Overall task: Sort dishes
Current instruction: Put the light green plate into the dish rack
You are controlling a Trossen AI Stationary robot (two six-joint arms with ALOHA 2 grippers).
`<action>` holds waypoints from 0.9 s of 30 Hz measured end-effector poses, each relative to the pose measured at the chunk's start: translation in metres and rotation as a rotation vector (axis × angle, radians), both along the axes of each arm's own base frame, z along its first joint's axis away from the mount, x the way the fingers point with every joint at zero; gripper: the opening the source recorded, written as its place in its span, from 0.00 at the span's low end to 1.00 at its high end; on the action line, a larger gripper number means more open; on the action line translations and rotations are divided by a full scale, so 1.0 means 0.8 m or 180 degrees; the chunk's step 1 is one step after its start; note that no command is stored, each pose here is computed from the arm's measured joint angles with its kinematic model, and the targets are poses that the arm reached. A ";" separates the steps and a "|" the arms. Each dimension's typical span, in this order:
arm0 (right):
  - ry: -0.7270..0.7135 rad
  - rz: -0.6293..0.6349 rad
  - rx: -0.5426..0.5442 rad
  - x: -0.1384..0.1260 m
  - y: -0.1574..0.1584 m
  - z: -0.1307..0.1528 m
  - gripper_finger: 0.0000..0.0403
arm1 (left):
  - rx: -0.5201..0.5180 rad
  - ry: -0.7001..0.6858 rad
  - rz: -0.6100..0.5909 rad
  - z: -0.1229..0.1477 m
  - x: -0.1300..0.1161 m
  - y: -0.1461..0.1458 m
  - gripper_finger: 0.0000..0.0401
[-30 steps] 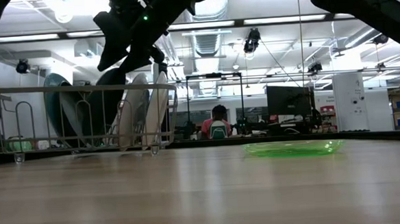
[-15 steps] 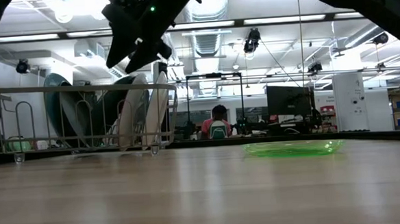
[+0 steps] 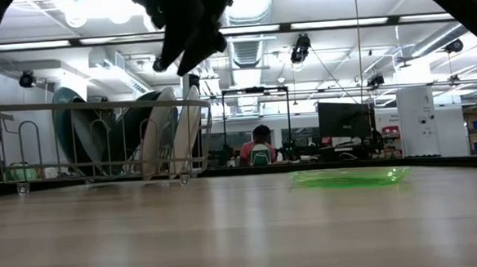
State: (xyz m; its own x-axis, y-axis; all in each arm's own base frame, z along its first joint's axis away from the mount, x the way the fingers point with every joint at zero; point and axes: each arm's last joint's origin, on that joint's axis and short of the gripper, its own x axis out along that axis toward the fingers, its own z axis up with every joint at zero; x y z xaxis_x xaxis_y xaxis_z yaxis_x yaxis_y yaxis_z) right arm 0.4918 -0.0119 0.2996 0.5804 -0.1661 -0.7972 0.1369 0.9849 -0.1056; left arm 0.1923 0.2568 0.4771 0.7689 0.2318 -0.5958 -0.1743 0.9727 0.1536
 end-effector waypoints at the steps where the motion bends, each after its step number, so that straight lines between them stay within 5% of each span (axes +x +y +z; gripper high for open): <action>1: 0.0060 0.0006 0.0000 -0.003 0.001 0.000 0.74 | -0.0098 -0.0112 -0.0171 0.001 0.001 -0.004 0.00; 6: 0.0416 -0.0192 -0.0134 -0.027 0.000 0.010 0.71 | -0.0288 -0.0474 -0.0986 0.013 0.018 -0.046 0.00; 15: 0.0843 -0.0765 -0.0627 -0.107 0.017 0.069 0.67 | 0.0291 0.0115 -0.1237 0.023 0.064 -0.142 0.00; 21: 0.0555 -0.0967 -0.0719 -0.178 0.055 0.098 0.66 | 0.0290 0.0143 -0.1381 0.030 0.056 -0.166 0.00; 27: 0.0176 -0.1276 -0.0491 -0.248 0.052 0.088 0.65 | 0.0310 0.0046 -0.1325 0.038 0.047 -0.171 0.00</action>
State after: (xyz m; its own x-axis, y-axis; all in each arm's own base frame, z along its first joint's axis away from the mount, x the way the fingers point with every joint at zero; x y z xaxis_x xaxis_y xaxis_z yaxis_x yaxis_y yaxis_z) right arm 0.2932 0.0299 0.3699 0.4029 -0.4894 -0.7734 0.4956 0.8271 -0.2652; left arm 0.2298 0.1196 0.5075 0.8005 -0.0407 -0.5980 0.2329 0.9404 0.2478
